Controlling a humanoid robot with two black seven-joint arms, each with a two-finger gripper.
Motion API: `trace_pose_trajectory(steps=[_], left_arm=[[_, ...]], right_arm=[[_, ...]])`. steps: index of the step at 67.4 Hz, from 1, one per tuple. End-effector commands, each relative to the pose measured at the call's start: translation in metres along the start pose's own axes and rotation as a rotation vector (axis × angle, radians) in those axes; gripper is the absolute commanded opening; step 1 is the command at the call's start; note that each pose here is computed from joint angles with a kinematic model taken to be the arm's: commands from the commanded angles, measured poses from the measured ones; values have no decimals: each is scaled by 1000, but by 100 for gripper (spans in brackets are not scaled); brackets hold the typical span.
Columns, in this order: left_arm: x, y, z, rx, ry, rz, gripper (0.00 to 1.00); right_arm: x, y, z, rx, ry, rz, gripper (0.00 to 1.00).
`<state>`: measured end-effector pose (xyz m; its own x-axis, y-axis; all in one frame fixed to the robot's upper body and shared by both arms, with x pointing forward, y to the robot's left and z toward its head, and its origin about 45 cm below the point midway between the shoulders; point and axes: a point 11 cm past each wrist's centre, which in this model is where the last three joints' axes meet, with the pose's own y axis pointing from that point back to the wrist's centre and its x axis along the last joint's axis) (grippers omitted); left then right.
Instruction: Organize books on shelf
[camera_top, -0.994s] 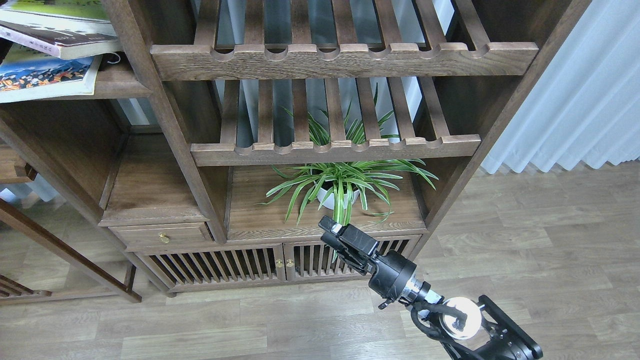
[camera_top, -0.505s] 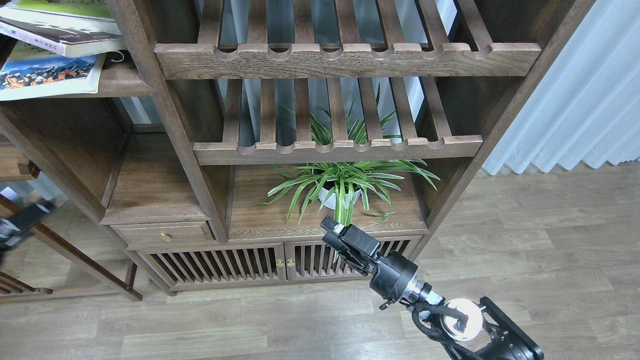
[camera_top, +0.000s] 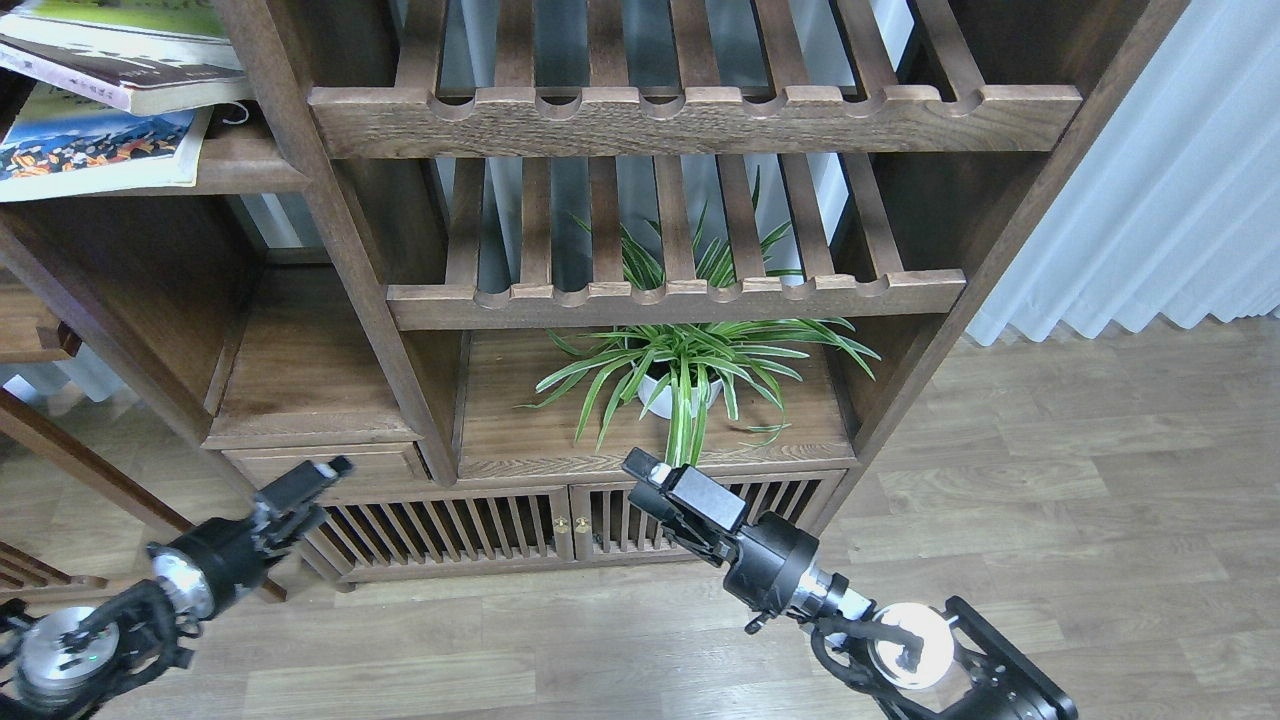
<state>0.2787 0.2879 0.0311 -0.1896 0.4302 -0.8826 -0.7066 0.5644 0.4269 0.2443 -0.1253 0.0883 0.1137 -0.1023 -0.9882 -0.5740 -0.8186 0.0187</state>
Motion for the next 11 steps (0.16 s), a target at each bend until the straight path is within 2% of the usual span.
trace_pose_trajectory(steps=[1, 11], left_arm=[[-4, -4, -3, 6, 3, -12, 99], [-7, -5, 2, -4, 0, -18, 99]], right_arm=[[0, -1, 0, -1, 2, -1, 99], [-2, -3, -3, -3, 9, -5, 100]])
